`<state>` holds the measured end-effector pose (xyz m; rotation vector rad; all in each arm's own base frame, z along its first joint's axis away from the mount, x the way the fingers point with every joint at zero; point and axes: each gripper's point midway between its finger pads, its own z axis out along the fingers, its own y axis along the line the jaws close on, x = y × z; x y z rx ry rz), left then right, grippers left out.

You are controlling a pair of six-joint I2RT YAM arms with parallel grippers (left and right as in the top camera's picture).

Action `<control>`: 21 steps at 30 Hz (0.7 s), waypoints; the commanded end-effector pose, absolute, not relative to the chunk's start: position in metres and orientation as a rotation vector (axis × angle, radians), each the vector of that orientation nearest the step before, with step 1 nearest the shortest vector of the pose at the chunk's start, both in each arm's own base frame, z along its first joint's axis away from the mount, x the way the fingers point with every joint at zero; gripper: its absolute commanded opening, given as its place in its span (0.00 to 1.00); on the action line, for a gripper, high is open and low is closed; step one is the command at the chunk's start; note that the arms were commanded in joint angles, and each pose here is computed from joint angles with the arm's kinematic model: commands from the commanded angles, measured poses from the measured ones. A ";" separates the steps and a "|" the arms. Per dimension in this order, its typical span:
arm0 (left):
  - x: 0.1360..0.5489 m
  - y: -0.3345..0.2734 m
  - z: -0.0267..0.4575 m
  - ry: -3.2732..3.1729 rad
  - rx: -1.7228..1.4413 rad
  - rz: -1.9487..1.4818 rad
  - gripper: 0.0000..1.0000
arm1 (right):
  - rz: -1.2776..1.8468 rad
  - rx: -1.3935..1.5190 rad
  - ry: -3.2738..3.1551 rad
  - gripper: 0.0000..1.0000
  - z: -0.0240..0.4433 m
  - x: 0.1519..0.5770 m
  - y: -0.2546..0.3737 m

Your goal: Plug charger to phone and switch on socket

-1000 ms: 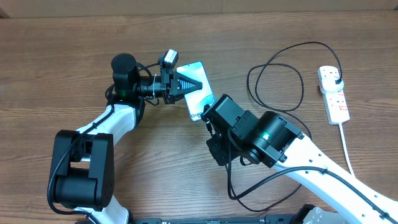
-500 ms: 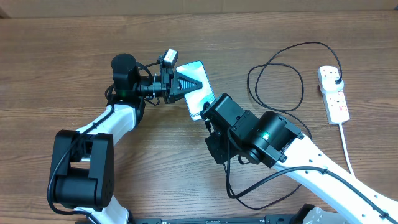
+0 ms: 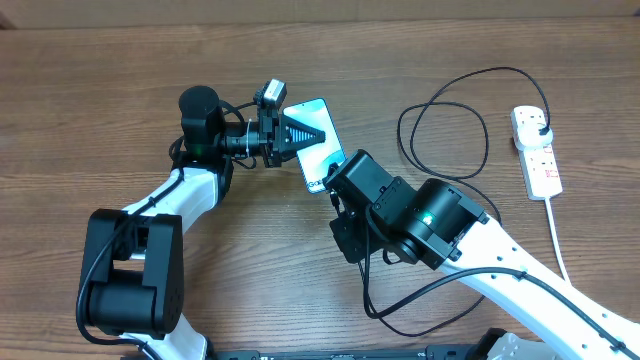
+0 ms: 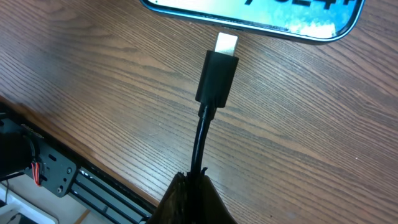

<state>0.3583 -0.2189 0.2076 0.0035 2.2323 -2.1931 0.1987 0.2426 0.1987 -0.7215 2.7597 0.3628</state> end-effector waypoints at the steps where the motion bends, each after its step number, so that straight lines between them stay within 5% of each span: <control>1: 0.361 -0.222 0.217 2.233 0.007 -2.205 0.04 | 0.360 -0.715 2.751 0.04 0.199 0.199 0.243; 21: 0.358 -0.220 0.217 2.191 0.127 -2.170 0.04 | 0.356 -0.716 2.755 0.04 0.199 0.199 0.242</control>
